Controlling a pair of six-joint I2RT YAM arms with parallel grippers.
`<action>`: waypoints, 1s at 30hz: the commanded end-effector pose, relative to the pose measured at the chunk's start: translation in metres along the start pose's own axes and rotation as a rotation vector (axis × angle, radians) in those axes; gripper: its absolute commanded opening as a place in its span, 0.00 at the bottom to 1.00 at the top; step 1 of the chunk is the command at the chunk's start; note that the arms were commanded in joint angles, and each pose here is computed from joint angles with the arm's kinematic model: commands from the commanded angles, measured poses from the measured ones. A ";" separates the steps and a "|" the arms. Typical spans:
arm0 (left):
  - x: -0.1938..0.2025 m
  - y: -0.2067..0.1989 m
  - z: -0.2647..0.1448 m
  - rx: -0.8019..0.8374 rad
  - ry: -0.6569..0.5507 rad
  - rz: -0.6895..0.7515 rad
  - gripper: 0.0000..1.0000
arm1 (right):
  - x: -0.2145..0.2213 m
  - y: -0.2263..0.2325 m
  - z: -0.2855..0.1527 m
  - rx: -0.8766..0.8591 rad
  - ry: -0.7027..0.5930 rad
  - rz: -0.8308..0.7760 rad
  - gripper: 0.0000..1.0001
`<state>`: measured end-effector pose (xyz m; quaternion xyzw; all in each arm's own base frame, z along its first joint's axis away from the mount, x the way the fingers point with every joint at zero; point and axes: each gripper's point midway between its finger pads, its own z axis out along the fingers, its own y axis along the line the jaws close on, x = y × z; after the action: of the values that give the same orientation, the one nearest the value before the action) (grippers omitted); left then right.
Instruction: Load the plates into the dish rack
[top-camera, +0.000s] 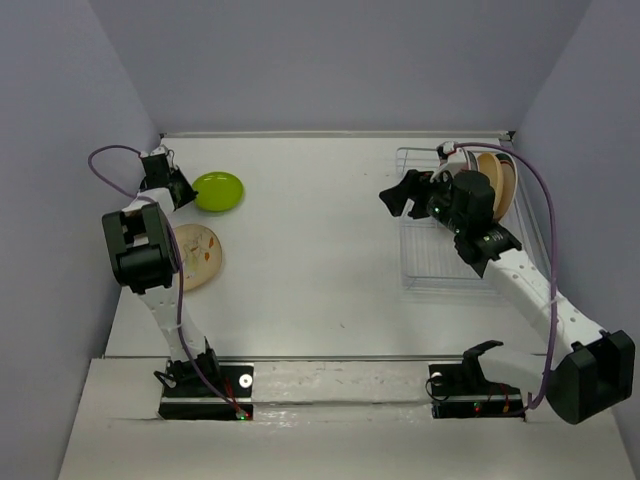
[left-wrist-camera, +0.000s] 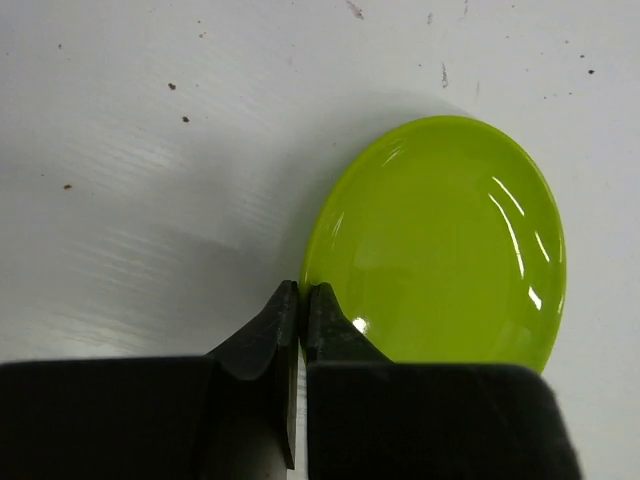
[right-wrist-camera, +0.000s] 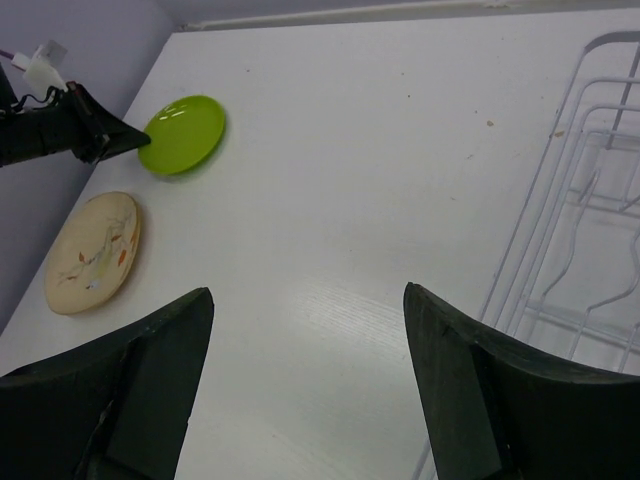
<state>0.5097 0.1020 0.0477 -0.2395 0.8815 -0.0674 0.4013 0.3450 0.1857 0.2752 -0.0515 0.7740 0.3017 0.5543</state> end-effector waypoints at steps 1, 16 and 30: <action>-0.020 -0.016 -0.025 0.048 -0.080 -0.025 0.06 | -0.013 0.017 0.006 -0.077 -0.036 -0.007 0.82; -0.030 -0.209 -0.164 0.612 -0.231 0.027 0.06 | 0.025 0.084 0.046 -0.364 0.138 -0.018 0.92; 0.067 -0.281 -0.295 0.964 -0.179 0.117 0.06 | 0.019 0.080 0.072 -0.330 0.141 -0.005 1.00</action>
<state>0.3788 -0.1918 0.2514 -0.0052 0.7682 -0.3887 0.5088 0.3540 0.2896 0.2476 -0.1666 0.7757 0.4107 0.4493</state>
